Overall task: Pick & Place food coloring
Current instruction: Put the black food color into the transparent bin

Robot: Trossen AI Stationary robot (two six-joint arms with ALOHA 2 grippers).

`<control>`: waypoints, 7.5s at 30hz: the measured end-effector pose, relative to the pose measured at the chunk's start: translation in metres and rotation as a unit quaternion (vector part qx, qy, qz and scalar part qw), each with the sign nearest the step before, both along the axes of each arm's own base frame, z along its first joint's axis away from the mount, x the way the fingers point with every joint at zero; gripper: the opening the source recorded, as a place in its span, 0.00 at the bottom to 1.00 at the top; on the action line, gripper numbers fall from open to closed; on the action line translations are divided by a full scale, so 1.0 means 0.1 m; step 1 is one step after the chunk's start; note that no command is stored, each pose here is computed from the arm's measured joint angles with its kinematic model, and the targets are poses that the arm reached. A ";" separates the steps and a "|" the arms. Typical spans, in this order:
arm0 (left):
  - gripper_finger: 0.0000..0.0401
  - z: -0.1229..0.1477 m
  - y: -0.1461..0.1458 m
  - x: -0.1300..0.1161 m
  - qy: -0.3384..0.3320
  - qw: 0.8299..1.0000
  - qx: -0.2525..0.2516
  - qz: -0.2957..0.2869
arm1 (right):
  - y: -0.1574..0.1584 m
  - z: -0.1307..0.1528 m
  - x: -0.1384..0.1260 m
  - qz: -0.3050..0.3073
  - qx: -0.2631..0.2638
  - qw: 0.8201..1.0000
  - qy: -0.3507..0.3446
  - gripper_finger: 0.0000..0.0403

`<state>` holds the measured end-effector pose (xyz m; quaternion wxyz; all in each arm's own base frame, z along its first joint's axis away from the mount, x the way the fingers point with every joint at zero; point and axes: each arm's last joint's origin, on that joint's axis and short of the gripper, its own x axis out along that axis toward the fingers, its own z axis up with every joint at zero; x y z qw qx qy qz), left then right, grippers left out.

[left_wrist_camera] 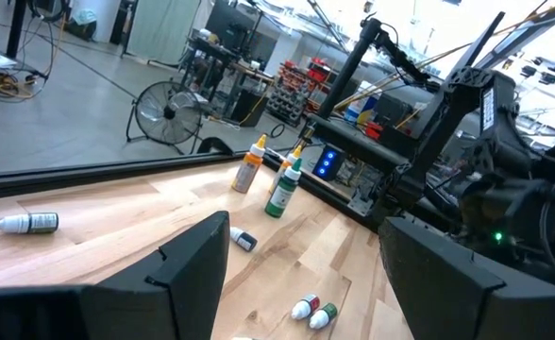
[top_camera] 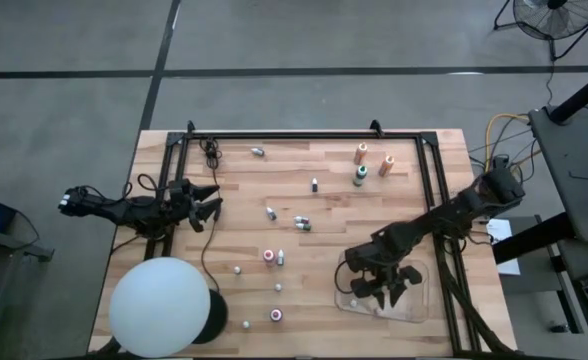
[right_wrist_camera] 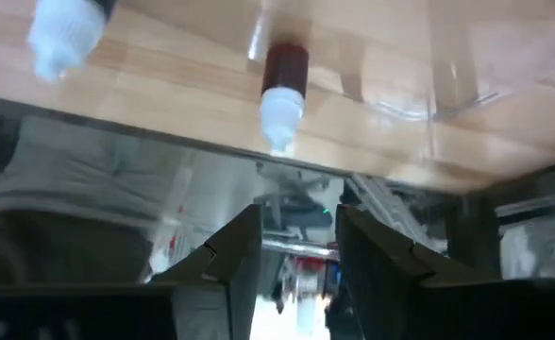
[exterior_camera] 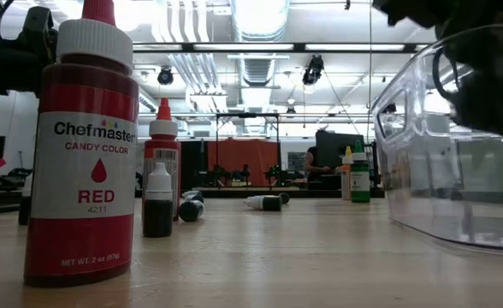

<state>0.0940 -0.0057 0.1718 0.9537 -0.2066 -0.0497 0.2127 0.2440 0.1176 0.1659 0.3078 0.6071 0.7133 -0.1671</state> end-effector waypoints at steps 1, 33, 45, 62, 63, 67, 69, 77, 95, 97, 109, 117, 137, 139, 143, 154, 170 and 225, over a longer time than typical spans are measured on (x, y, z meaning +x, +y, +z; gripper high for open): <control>0.61 0.00 0.00 0.00 0.000 1.000 0.000 0.000 | -0.02 0.04 -0.02 0.002 -0.008 1.000 -0.011 0.33; 0.61 0.00 0.00 0.00 0.000 1.000 0.000 0.000 | -0.34 0.79 -0.35 0.252 -0.301 0.818 -0.421 0.46; 0.61 0.00 0.00 0.00 0.000 1.000 0.000 0.000 | -0.62 1.43 -0.06 0.298 -0.390 0.687 -0.536 0.51; 0.61 0.00 0.00 0.00 0.000 1.000 0.000 0.000 | -1.35 2.04 0.75 0.221 -0.554 0.645 -0.477 0.50; 0.61 0.00 0.00 0.00 0.000 1.000 0.000 0.000 | -1.41 2.04 0.80 0.217 -0.556 0.653 -0.467 0.50; 0.61 0.00 0.00 0.00 0.000 1.000 0.000 0.000 | -1.67 2.04 0.97 0.208 -0.560 0.683 -0.419 0.50; 0.61 0.00 0.00 0.00 0.000 1.000 0.000 0.000 | -1.83 2.00 1.05 0.198 -0.558 0.707 -0.387 0.50; 0.61 0.00 0.00 0.00 0.000 1.000 0.000 0.000 | -2.42 1.76 1.28 0.165 -0.535 0.784 -0.266 0.50; 0.61 0.00 0.00 0.00 0.000 1.000 0.000 0.000 | -3.32 1.22 1.56 -0.019 -0.387 0.898 -0.207 0.50; 0.61 0.00 0.00 0.00 0.000 1.000 0.000 0.000 | -3.40 1.13 1.57 -0.035 -0.369 0.907 -0.202 0.50; 0.61 0.00 0.00 0.00 0.000 1.000 0.000 0.000 | -3.70 0.56 1.55 -0.110 -0.250 0.952 -0.136 0.50; 0.61 0.00 0.00 0.00 0.000 1.000 0.000 0.000 | -3.78 0.28 1.55 -0.136 -0.204 0.965 -0.094 0.50; 0.61 0.00 0.00 0.00 0.000 1.000 0.000 0.000 | -3.76 -0.09 1.59 -0.128 -0.180 0.974 -0.042 0.50; 0.61 0.00 0.00 0.00 0.000 1.000 0.000 0.000 | -3.75 -0.12 1.59 -0.126 -0.175 0.976 -0.035 0.50; 0.61 0.00 0.00 0.00 0.000 1.000 0.000 0.000 | -3.74 -0.19 1.60 -0.119 -0.170 0.978 -0.031 0.50; 0.61 0.00 0.00 0.00 0.000 1.000 0.000 0.000 | -3.74 -0.20 1.60 -0.147 -0.119 0.981 -0.036 0.50; 0.61 0.00 0.00 0.00 0.000 1.000 0.000 0.000 | -3.81 -0.23 1.52 -0.145 -0.106 0.983 -0.027 0.50; 0.61 0.00 0.00 0.00 0.000 1.000 0.000 0.000 | -4.07 -0.11 1.41 -0.134 -0.154 0.973 -0.104 0.50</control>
